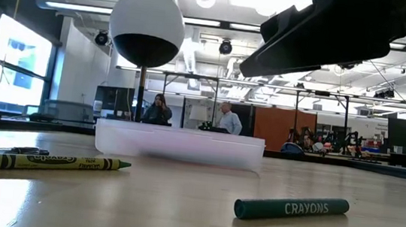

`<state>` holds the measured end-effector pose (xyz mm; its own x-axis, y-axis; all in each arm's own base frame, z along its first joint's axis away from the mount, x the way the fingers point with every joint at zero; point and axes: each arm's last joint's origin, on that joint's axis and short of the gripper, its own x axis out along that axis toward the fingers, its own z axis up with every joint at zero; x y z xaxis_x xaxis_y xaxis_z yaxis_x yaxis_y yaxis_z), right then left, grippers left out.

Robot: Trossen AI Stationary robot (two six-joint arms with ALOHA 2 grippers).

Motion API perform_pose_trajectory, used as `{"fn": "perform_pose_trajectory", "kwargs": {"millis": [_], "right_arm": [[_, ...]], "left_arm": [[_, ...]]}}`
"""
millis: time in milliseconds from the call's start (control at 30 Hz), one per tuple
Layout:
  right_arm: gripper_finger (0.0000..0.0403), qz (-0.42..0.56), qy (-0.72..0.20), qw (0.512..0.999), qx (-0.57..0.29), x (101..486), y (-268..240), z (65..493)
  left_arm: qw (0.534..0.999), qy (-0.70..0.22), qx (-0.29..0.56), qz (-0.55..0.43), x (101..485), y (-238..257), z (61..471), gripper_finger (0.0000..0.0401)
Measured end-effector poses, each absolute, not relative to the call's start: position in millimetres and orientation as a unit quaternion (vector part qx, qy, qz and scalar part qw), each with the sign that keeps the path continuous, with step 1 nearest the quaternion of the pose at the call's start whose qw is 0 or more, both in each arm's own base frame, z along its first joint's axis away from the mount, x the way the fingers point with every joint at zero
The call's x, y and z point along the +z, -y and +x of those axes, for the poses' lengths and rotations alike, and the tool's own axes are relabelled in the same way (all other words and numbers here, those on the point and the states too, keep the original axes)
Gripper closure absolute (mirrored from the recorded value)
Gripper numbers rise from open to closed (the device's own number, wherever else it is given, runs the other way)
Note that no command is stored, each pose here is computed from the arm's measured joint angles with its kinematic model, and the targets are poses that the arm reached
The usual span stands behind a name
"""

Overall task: Pick & place school supplies into a supply box
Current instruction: Put the left green crayon into the pink supply box

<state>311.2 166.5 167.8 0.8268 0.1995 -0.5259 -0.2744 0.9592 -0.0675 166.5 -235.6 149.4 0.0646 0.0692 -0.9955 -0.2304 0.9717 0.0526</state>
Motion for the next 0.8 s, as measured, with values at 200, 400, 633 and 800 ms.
{"fn": "perform_pose_trajectory", "kwargs": {"millis": [200, 400, 633, 800], "right_arm": [[0.0315, -0.072, -0.268, 0.953, 0.124, 167.5, -166.4, 311.0], [0.0315, -0.073, -0.268, 0.953, 0.124, 167.6, -166.4, 311.1], [0.0316, -0.075, -0.268, 0.953, 0.125, 167.6, -166.4, 311.1], [0.0315, -0.075, -0.268, 0.952, 0.125, 167.6, -166.7, 310.9]], "left_arm": [[0.738, -0.666, 0.084, -0.072, 133.2, 229.9, 163.7, 0.0306], [0.740, -0.659, 0.104, -0.086, 132.2, 221.0, 174.4, 0.0358], [0.732, -0.654, 0.136, -0.135, 132.2, 202.3, 199.3, 0.0373], [0.737, -0.647, 0.136, -0.143, 135.0, 188.2, 220.1, 0.0358]]}}
